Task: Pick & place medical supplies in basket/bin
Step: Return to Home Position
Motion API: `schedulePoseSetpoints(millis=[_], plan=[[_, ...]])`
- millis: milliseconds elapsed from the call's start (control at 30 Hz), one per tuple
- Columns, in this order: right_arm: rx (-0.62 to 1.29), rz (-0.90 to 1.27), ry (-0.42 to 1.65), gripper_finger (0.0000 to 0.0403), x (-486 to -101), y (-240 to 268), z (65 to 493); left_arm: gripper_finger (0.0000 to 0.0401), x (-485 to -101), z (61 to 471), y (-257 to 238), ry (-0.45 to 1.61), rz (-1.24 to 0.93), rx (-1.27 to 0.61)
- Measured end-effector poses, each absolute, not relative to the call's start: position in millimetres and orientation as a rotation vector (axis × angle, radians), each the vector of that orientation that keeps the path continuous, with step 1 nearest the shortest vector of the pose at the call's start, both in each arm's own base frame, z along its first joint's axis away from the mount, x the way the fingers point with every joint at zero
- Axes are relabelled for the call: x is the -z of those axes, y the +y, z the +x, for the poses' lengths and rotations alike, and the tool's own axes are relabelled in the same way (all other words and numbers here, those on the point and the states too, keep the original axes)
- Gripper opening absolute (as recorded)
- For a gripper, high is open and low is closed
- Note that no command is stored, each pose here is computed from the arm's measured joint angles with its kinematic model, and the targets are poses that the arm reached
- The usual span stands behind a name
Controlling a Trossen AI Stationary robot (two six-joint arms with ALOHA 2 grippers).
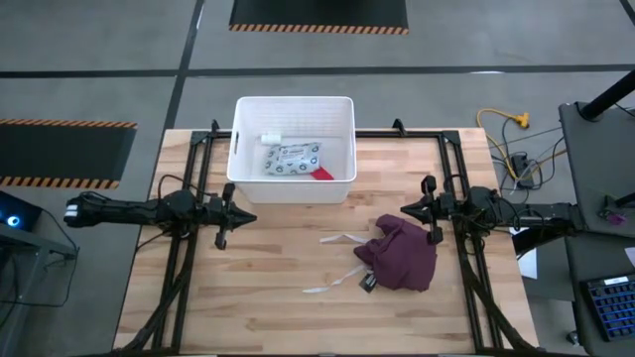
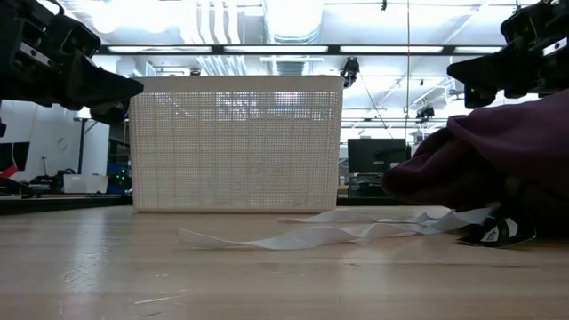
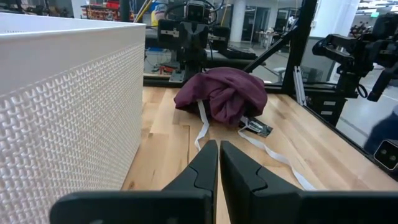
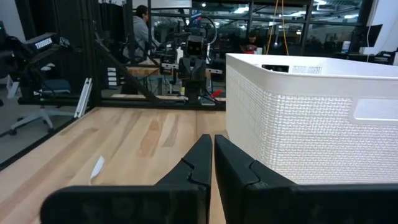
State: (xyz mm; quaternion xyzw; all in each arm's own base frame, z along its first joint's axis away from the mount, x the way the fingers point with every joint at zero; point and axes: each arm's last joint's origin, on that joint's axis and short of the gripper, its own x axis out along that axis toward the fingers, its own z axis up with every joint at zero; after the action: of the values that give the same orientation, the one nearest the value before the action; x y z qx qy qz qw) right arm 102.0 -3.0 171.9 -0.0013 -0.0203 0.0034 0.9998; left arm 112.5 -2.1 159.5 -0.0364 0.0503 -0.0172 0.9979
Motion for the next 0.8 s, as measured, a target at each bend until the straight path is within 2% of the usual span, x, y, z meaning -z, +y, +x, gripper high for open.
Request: schedulePoseSetpoints(millis=[800], plan=[[-0.037, -0.004, -0.041, 0.0009, -171.8, 2.7, 102.0, 0.0, -159.4, 112.5, -2.2, 0.101, -0.073, 0.035]])
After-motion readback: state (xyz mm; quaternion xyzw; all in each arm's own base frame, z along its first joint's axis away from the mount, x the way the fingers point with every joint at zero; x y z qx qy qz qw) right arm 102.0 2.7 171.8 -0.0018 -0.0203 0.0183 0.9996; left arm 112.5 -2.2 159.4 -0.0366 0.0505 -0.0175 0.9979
